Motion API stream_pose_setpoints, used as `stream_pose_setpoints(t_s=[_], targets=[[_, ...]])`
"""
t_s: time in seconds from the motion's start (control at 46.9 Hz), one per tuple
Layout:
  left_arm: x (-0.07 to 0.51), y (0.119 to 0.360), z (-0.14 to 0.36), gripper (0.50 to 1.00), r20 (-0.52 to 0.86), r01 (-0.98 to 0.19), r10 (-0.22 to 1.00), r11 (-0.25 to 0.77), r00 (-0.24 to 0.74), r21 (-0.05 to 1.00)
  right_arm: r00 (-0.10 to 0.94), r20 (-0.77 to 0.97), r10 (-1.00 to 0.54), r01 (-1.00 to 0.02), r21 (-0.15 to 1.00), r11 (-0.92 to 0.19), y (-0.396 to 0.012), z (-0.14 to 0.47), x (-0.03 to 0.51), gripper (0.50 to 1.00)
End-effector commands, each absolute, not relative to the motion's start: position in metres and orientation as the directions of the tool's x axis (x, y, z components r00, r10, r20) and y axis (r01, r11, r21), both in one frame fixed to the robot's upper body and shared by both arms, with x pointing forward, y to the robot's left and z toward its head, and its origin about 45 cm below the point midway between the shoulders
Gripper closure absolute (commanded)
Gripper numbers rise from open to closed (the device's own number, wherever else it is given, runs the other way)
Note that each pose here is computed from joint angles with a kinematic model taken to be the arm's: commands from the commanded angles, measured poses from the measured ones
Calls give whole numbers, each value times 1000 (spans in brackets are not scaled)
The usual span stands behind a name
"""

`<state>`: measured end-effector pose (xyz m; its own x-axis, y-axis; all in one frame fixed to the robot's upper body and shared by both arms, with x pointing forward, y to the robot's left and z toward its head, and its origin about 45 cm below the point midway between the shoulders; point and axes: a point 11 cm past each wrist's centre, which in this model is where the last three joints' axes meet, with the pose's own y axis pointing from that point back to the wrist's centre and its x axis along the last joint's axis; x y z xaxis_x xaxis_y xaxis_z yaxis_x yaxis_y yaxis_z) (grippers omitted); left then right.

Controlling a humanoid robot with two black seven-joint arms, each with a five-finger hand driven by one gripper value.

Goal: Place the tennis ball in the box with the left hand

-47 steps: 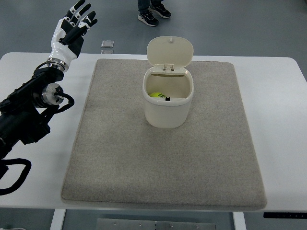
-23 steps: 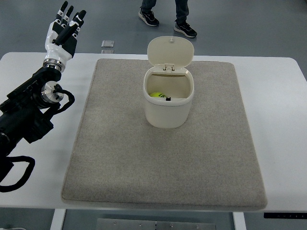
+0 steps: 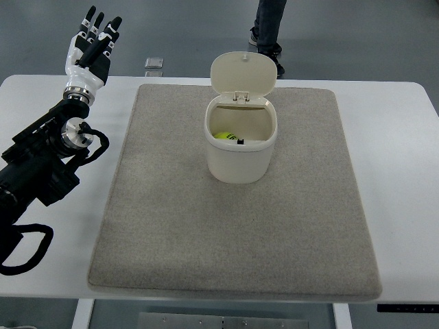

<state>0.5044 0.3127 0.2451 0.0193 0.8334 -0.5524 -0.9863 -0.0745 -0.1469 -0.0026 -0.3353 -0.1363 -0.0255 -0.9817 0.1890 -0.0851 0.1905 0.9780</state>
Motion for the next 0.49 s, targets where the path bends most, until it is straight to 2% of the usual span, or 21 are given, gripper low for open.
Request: stream_pose_setpoints(t_s=[0.0, 0.47], targets=[[504, 312, 245, 510, -553, -987, 833, -74, 20, -146, -25, 189, -982, -85, 978, 190, -335, -136, -3, 599], [504, 313, 244, 510, -541, -987, 841, -69, 20, -144, -25, 189, -982, -85, 978, 190, -335, -136, -3, 597]])
